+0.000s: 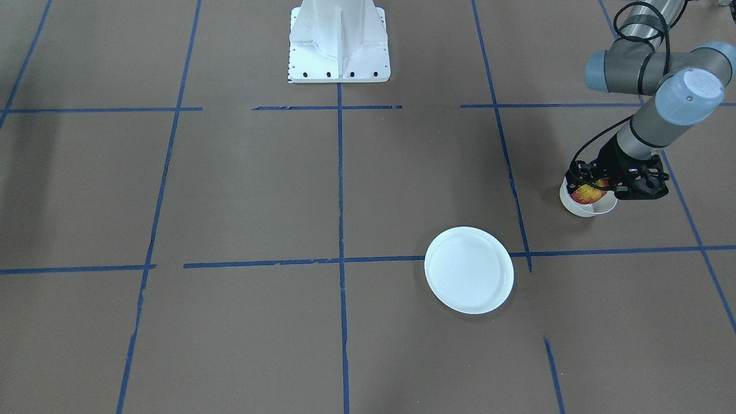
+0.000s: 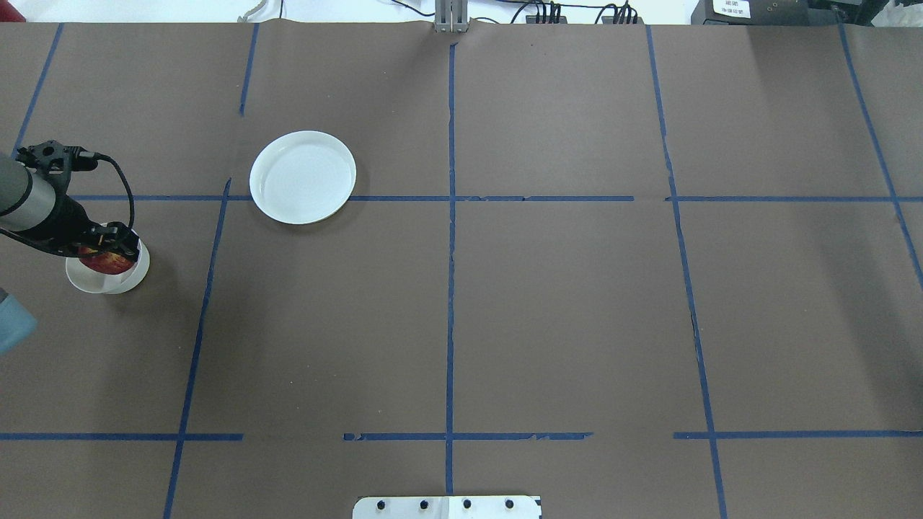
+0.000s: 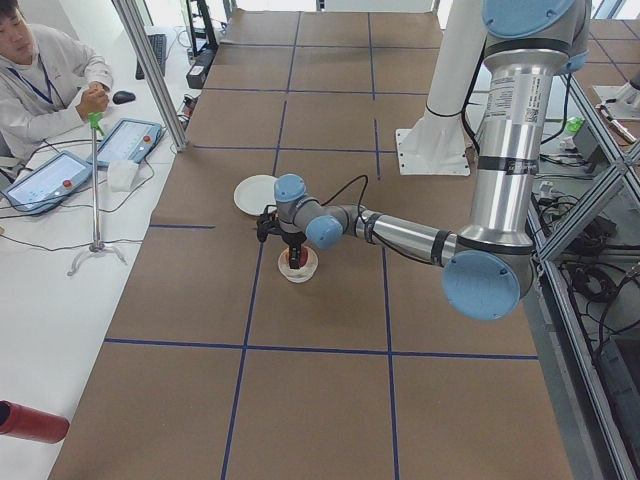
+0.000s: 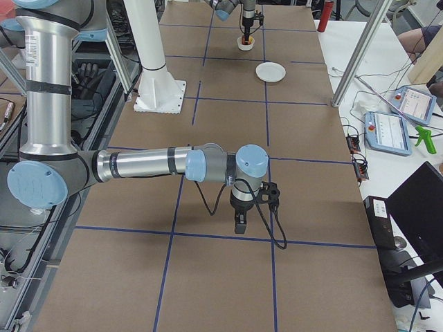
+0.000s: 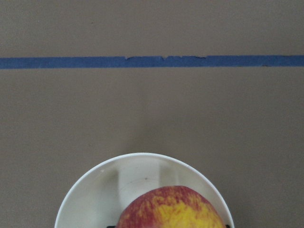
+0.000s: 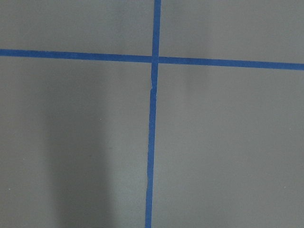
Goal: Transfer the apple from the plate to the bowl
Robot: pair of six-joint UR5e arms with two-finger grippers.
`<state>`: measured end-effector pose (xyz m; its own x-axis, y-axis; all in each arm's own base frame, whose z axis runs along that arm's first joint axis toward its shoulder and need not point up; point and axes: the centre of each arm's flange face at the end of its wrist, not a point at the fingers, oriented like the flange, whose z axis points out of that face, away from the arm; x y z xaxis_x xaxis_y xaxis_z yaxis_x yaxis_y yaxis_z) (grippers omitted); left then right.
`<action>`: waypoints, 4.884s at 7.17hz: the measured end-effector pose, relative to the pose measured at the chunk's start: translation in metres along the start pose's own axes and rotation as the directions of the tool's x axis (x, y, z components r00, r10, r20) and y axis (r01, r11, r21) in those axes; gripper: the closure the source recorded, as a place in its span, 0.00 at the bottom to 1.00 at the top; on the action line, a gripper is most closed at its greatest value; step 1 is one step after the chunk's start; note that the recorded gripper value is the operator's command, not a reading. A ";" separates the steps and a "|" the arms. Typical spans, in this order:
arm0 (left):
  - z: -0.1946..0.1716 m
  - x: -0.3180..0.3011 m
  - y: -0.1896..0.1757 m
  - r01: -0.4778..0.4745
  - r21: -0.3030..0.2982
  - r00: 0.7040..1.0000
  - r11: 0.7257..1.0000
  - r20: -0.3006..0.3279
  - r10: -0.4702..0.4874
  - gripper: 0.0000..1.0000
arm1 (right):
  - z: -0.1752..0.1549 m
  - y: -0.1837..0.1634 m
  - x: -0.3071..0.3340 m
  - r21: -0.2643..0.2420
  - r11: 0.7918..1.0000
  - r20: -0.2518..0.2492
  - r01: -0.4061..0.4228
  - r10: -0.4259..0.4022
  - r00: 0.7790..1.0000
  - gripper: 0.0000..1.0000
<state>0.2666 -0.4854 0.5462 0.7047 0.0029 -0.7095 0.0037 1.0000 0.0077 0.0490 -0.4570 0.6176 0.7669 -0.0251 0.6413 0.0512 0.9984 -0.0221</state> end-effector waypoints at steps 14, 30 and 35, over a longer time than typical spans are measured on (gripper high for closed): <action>-0.179 -0.212 0.073 -0.122 0.197 0.992 0.973 0.047 0.114 0.05 | 0.000 0.000 0.000 0.001 1.000 0.000 0.001 -0.001 1.000 0.00; -0.219 -0.342 0.094 -0.018 0.142 1.000 0.990 0.017 0.015 0.00 | 0.000 0.000 0.000 0.000 1.000 0.000 -0.001 0.001 1.000 0.00; -0.209 -0.304 0.075 -0.079 0.102 0.997 0.992 0.027 0.076 0.00 | 0.000 0.000 0.000 0.000 1.000 0.000 0.000 0.000 1.000 0.00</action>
<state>-0.0951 -0.4095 0.6152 0.7221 0.0790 -0.6873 0.0208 0.9905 0.1357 0.0490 -0.4570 0.6176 0.7669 -0.0247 0.6412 0.0508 0.9985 -0.0223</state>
